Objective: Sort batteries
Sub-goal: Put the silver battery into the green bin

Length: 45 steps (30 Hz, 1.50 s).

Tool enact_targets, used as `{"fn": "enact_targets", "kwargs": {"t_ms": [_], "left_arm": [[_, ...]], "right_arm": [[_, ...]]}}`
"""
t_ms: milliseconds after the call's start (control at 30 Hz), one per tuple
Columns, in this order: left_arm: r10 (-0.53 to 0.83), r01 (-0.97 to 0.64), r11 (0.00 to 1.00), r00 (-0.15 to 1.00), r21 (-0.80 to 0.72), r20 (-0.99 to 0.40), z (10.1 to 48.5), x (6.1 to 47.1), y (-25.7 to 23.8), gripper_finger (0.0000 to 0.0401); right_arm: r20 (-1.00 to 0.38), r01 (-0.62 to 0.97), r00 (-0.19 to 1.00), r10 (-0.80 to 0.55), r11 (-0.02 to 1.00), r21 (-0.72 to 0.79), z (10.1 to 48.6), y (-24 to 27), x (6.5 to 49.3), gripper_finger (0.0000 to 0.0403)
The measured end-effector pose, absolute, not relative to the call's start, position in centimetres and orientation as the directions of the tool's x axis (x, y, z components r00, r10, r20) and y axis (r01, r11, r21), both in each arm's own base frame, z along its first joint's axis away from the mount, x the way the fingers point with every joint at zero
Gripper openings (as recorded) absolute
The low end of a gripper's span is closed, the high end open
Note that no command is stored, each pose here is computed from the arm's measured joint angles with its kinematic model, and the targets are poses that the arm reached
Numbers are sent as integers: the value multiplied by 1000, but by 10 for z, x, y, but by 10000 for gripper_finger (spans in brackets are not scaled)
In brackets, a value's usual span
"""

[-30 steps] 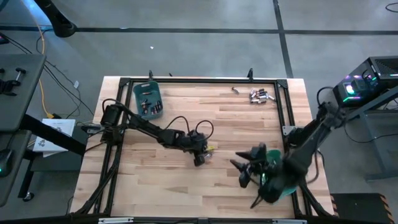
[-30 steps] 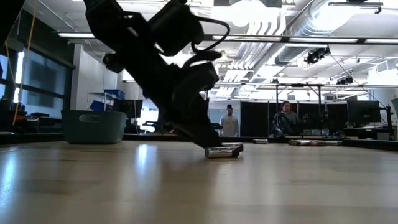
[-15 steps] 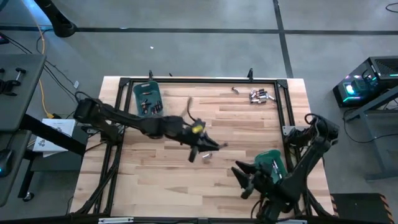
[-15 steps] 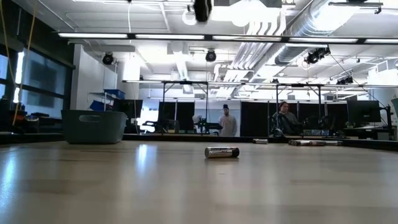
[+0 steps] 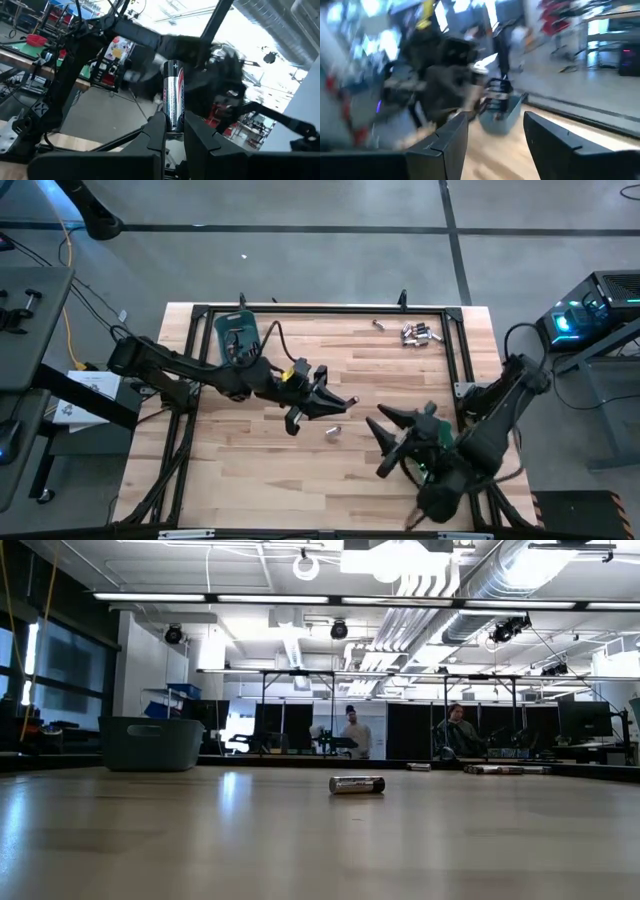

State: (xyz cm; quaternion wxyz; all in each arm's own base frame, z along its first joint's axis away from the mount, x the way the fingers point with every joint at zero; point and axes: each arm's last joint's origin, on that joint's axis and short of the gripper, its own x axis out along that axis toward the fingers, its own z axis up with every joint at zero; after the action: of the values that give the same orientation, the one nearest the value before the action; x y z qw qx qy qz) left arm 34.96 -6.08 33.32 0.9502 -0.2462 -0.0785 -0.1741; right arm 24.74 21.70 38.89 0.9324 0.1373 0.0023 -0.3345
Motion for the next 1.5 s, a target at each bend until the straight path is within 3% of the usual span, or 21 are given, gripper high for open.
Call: {"fn": "enact_targets", "kwargs": {"t_ms": [233, 567, 933, 1233, 1367, 1500], "left_arm": [[-291, 379, 820, 921, -429, 258, 336, 349, -61, 29], [-290, 391, 820, 913, -418, 286, 338, 348, -61, 30], [-291, 391, 823, 913, -412, 285, 338, 348, -62, 30], [-276, 375, 836, 918, -401, 284, 338, 348, -61, 30], [-257, 360, 841, 923, -405, 287, 338, 348, -61, 49], [-253, 344, 838, 933, -424, 256, 335, 349, -60, 95]], "right_arm": [[-236, 541, 831, -504, 831, 131, 422, 198, 264, 183], [-182, 519, 854, -487, 821, 239, 425, 196, 285, 164], [-162, 566, 820, -549, 736, 371, 428, 176, 297, 128], [-180, 542, 838, -515, 750, 380, 430, 174, 298, 34], [-196, 501, 865, -463, 771, 392, 436, 172, 291, 34], [-226, 447, 894, -386, 780, 437, 448, 163, 273, 34]]}}
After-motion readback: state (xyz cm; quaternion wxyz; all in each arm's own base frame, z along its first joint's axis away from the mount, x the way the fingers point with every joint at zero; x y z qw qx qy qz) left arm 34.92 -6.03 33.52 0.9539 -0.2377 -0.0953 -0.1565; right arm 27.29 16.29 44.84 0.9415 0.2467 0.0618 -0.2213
